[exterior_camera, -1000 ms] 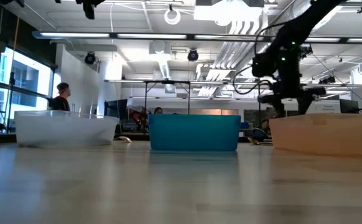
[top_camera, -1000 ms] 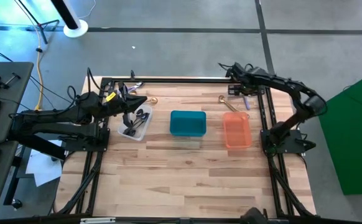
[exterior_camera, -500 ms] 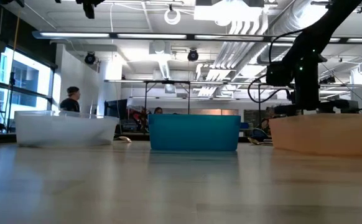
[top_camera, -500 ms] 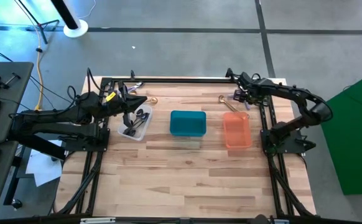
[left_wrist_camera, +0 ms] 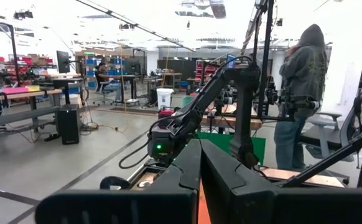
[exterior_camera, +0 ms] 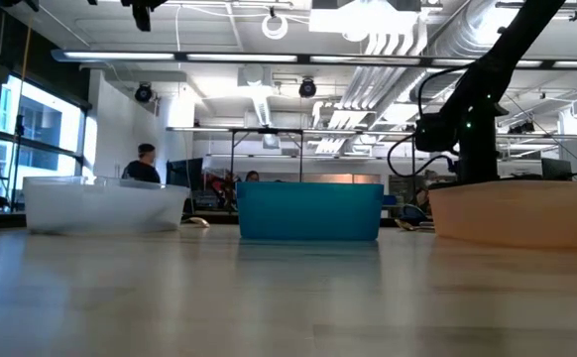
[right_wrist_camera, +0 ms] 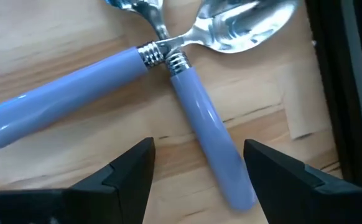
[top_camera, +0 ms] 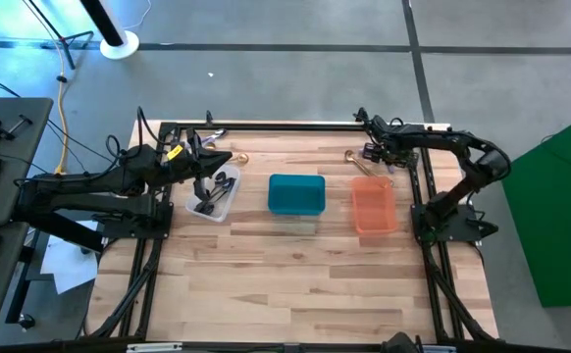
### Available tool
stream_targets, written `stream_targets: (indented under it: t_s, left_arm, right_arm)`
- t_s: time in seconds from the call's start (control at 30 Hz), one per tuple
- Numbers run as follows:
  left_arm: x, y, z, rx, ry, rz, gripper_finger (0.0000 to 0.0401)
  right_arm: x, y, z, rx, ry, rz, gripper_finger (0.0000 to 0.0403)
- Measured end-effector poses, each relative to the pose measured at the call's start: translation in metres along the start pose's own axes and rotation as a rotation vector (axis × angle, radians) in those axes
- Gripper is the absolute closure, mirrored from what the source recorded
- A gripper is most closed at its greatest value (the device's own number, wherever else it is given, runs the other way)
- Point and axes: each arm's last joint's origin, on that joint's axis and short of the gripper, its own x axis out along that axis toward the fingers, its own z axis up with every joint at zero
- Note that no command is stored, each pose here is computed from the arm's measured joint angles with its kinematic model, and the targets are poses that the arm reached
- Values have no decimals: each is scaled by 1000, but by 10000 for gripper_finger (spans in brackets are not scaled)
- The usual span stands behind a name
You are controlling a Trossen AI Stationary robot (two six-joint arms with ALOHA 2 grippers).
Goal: Sort silverware by color (type)
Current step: Put the purple spoon into the blue bin
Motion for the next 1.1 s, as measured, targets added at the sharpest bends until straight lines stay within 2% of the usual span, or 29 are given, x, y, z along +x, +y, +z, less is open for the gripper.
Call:
stream_targets:
  t_s: [0.2,0.5,0.7,1.1]
  left_arm:
    - [0,0,0,-11,0,0,401]
    - [0,0,0,-11,2,0,401]
    - [0,0,0,-11,2,3,401]
    - [0,0,0,-12,1,4,401]
  right_arm:
    - [-1,2,-2,-130,37,39,167]
    - [-14,2,-15,-199,113,116,167]
    - [-16,-1,-8,-146,33,81,167]
    - [-16,3,4,14,-96,98,167]
